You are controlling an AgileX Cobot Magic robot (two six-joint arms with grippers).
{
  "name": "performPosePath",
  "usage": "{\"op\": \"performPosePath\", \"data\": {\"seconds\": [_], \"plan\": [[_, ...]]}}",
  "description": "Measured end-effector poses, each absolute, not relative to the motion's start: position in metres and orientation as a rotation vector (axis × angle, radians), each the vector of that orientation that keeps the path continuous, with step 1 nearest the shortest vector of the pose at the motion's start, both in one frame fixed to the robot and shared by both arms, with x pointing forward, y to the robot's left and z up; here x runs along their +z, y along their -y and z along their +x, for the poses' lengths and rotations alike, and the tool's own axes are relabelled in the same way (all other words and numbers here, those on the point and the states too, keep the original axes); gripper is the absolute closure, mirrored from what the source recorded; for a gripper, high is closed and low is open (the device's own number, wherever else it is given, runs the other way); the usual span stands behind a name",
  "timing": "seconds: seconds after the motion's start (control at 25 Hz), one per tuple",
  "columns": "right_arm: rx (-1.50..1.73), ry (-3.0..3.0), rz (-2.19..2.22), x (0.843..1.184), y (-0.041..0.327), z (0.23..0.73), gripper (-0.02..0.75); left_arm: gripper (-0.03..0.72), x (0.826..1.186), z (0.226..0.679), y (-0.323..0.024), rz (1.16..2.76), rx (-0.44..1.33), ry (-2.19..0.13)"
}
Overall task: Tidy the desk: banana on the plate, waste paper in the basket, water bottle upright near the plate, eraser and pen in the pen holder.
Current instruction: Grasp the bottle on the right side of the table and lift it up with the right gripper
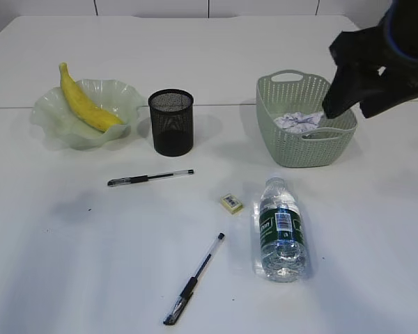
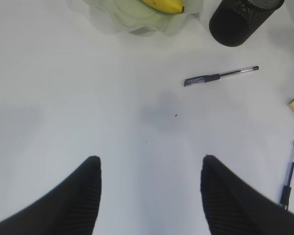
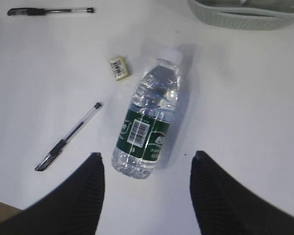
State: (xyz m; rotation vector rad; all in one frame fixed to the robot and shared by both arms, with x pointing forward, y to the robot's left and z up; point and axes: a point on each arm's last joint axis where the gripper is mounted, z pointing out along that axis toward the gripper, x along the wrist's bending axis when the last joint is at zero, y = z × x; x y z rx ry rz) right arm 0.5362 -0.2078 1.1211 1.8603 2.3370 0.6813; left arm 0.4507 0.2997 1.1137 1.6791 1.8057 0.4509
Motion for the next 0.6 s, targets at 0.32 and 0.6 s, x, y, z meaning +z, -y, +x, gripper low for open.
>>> {"op": "performPosePath", "data": {"seconds": [0.32,0.6], "plan": [[0.591,-2.342,1.882,1.109,0.192,0.538,0.322,0.235,1.114,0.451,-0.300,1.679,0.448,-1.806],[0.455,-2.387,2.024,1.062,0.182,0.564,0.318,0.235,1.114,0.451,-0.299,1.674,0.442,-1.805]]}}
